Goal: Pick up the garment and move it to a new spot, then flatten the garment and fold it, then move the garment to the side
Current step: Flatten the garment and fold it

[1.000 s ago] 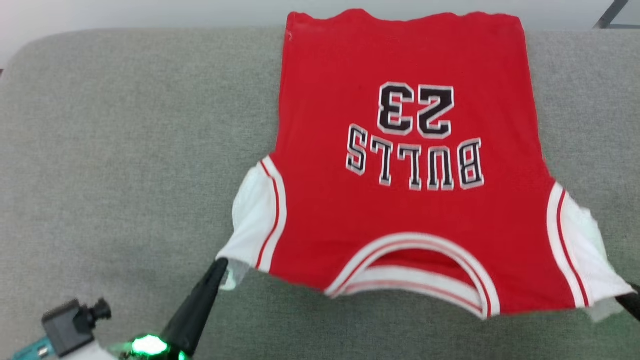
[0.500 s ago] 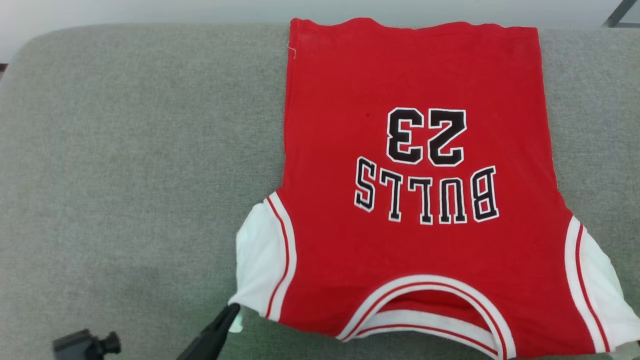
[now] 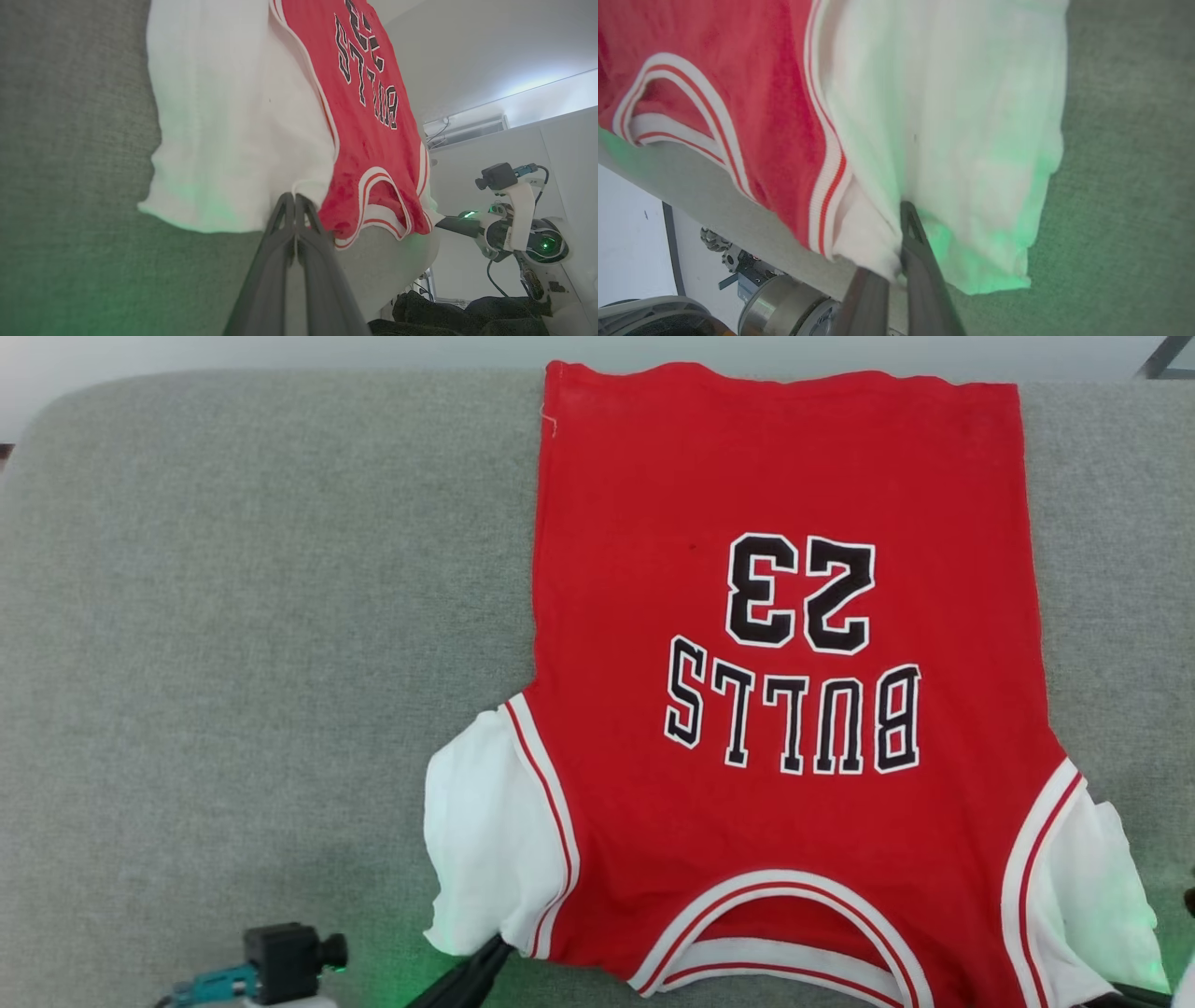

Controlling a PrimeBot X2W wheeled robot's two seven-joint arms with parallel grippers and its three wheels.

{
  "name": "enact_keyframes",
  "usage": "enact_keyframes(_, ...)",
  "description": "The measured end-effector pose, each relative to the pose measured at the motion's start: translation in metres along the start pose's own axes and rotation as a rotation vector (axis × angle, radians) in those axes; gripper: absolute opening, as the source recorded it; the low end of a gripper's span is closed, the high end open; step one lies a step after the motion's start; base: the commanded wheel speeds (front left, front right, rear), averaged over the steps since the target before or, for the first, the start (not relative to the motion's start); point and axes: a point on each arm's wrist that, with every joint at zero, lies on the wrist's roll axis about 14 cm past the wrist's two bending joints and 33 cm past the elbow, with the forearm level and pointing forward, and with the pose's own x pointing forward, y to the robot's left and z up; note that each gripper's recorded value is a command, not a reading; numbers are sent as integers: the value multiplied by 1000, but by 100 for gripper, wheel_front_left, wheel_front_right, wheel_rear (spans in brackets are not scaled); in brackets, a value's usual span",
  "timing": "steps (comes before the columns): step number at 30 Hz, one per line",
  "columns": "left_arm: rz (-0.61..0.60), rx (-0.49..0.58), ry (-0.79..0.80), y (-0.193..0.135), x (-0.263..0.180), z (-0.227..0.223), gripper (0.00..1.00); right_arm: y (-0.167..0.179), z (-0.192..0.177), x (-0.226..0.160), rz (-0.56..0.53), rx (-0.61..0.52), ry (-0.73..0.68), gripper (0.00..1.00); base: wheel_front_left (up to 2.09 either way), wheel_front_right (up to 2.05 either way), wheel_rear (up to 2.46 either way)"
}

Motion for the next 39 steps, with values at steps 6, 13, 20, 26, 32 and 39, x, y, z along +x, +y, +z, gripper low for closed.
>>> enact_keyframes(6,34,0,51,12,6,-15,0,-8,-8,16,-26,-21,25,0,0,0,0)
enact_keyframes(13,37,-3,47,14,8,-17,0,-8,-4,21,-23,-30,-24,15,0,0,0)
enact_keyframes(20,15,13,16,9,8,-10,0,11,32,-9,38,-78,-170,100,0,0,0)
enact_keyframes(26,-24,26,6,-2,10,-6,0,22,76,-61,86,-121,-283,100,0,0,0)
enact_keyframes(32,-65,52,-3,-12,19,2,0,-1,150,-96,-2,-186,-389,100,0,0,0)
enact_keyframes(39,-90,59,-6,-17,32,8,0,-18,268,-85,-208,-279,-543,100,0,0,0)
